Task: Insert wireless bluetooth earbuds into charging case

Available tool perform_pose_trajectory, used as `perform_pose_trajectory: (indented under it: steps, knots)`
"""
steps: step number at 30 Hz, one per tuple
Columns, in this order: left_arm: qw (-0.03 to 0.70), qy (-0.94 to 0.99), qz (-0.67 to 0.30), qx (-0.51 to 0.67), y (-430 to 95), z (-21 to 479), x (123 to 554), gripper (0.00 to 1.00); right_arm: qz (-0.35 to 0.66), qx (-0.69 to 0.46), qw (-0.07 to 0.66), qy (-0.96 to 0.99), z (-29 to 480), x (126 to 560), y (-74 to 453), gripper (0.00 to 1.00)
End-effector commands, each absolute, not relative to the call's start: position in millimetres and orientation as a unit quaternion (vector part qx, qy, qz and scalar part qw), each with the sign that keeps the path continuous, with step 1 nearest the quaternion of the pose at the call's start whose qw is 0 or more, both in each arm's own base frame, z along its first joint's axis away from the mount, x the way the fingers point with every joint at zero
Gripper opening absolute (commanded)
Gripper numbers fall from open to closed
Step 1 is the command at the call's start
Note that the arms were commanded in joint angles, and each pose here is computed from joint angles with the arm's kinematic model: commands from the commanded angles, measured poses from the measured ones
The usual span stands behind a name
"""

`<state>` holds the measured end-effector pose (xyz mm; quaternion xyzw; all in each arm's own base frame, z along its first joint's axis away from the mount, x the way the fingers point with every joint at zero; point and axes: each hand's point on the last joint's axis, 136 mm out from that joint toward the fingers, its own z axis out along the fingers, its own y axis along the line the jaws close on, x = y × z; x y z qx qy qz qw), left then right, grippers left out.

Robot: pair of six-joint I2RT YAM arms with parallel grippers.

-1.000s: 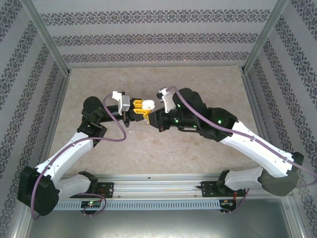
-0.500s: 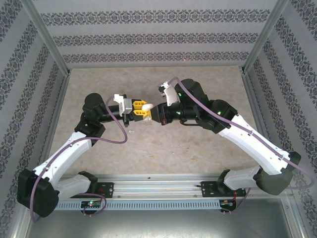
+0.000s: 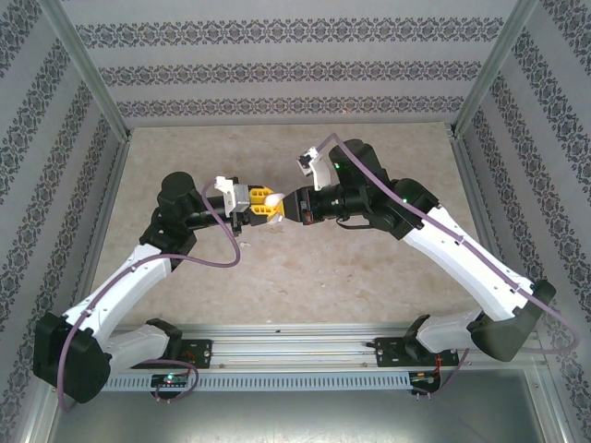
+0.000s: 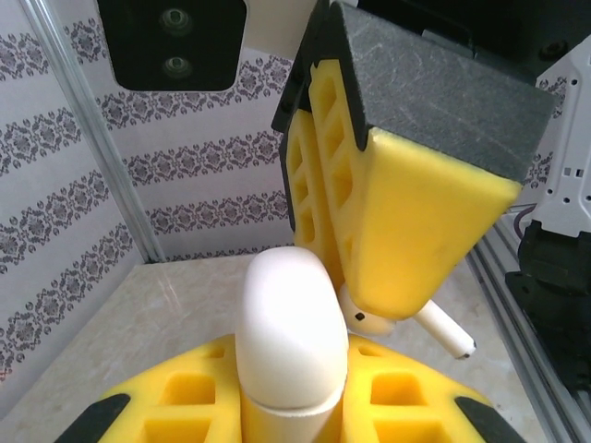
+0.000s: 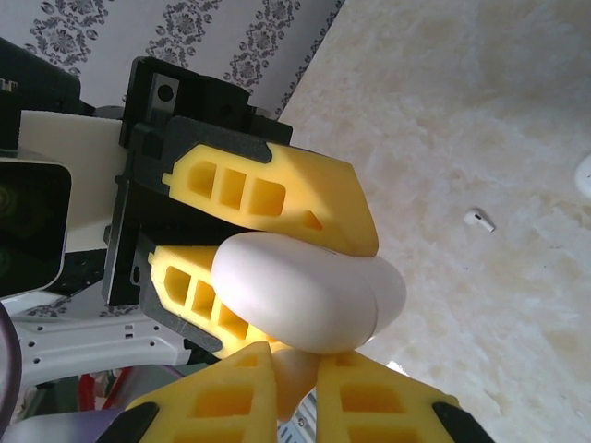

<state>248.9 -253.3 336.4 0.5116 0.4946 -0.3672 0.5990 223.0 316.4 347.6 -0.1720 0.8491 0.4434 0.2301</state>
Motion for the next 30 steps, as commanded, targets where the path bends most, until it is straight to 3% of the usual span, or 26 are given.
perform_pose_trajectory:
  steps: [1,21,30]
  knots:
    - [0.538,0.46,-0.427,0.563,-260.3,323.2,213.0,0.0,0.443,-0.121,0.347,0.818,388.7,277.3,302.8,0.12]
    - [0.502,0.502,-0.429,0.558,-260.0,309.4,216.8,0.0,0.438,-0.102,0.363,0.816,394.4,296.0,286.1,0.12]
    - [0.503,0.534,-0.439,0.519,-260.3,315.2,232.4,0.0,0.439,-0.119,0.35,0.819,384.1,277.9,285.0,0.12]
